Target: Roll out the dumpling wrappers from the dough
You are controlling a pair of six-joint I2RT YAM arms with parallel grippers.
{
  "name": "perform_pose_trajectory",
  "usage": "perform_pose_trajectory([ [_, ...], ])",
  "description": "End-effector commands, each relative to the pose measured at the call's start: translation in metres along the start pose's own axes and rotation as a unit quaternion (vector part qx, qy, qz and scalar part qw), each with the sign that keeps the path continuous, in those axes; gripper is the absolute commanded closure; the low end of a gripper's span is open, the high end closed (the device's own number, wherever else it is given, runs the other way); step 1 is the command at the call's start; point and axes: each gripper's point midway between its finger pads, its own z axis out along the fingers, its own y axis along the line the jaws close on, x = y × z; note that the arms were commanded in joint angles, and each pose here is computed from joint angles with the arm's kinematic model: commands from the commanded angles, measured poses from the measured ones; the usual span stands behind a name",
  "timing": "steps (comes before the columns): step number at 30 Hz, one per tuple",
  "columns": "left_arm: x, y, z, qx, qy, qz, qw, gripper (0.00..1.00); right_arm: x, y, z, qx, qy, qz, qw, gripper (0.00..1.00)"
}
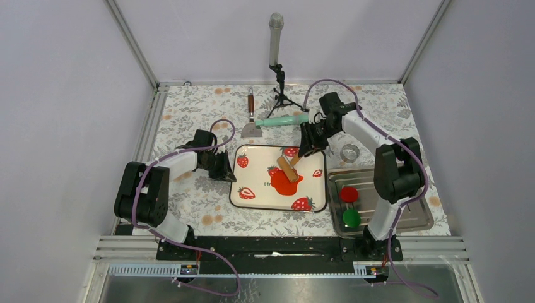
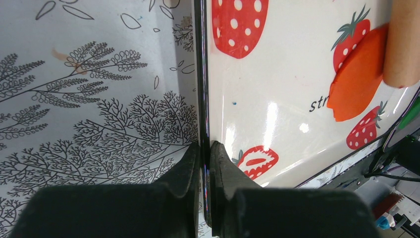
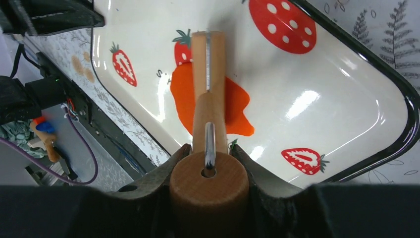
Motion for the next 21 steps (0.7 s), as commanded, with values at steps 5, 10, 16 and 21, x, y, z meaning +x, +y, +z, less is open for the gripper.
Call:
perform_pose_trajectory([
  [5, -0.011, 0.004, -0.002, -0.012, -0.018, 0.018, 1.0, 1.0, 0.026, -0.022, 0.019, 0.037, 0.029, 0.046, 0.998, 1.0],
  [10, -0.01, 0.005, -0.003, -0.014, -0.022, 0.019, 0.999, 1.0, 0.045, -0.044, 0.037, 0.07, 0.062, 0.055, 0.994, 1.0],
  [16, -0.01, 0.004, -0.004, -0.015, -0.025, 0.022, 0.999, 1.0, 0.064, -0.051, 0.053, 0.086, 0.089, 0.049, 0.991, 1.0],
  [21, -0.01, 0.005, -0.004, -0.014, -0.023, 0.02, 0.999, 1.0, 0.069, -0.039, 0.066, 0.075, 0.099, 0.038, 0.992, 1.0],
])
